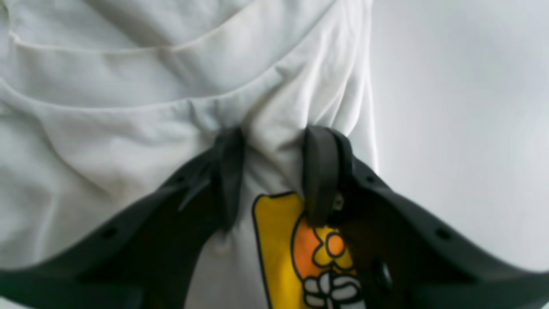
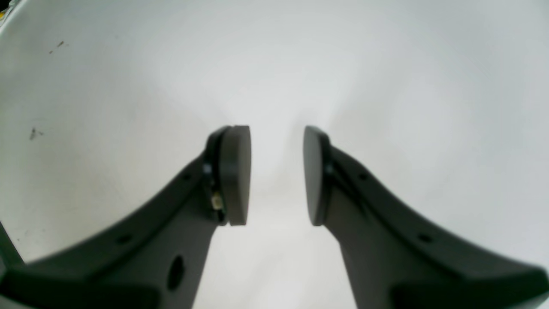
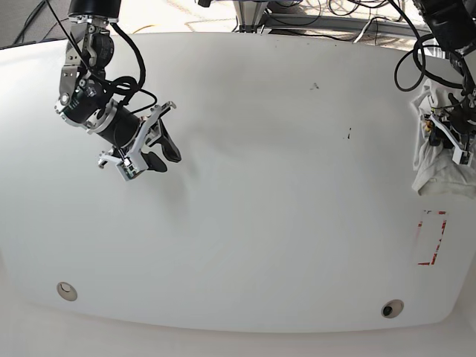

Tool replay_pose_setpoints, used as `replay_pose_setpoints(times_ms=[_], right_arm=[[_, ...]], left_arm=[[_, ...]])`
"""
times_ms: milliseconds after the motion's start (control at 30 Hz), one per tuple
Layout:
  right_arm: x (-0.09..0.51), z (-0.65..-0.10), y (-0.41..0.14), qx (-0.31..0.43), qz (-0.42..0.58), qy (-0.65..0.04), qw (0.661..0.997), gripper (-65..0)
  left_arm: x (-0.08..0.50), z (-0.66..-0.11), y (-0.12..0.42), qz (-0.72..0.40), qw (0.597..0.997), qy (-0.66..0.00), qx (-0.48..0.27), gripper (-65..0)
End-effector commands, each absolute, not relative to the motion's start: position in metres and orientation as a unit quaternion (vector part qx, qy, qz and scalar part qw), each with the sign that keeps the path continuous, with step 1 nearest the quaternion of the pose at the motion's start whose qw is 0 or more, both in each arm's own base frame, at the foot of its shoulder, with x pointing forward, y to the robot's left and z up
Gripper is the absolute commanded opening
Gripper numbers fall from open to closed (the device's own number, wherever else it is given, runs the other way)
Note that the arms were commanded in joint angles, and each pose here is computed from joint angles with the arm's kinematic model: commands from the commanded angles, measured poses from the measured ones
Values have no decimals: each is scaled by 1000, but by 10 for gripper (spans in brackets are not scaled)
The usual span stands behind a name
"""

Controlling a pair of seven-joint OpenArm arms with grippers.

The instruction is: Layout the t-shirt on the table in an organized manner, then fold the t-shirt properly

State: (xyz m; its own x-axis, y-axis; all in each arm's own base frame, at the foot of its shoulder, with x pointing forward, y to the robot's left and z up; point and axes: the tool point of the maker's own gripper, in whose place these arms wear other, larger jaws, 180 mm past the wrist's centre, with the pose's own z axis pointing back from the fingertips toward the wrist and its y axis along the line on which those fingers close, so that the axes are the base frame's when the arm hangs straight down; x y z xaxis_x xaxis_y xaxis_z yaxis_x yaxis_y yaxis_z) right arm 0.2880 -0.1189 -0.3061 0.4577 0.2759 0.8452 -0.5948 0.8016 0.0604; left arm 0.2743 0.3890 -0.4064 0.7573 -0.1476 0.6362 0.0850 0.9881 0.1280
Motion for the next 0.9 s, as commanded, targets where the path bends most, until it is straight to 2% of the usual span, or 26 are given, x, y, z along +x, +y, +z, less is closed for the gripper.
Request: replay_pose_setpoints(times_ms=[0,200,500,633,733,867], right_arm=[[291,-293,-110,188,272,-470,818,-455],[290,-294,-107,191,275,-468,818,-455],[297,-288,-107,185,278,-478,813,-450],[309,-285,-115,161,282,-488,810,-450],[321,-294,-126,119,286,-495,812,-450],[336,-315,-124,83,296,-515,800,-450]], left_arm=[[257,-405,416,-55,947,-304,85,-433],[254,-399,425,-43,946,-309,91,-433],[272,-355,422,-72,931,-333,135,-433],[297,-339,389,-94,915,-370,128,-433],[321,-327,345,-139,897,-404,112,-435],[348,-318,271,-204,859,-461,88,-482]])
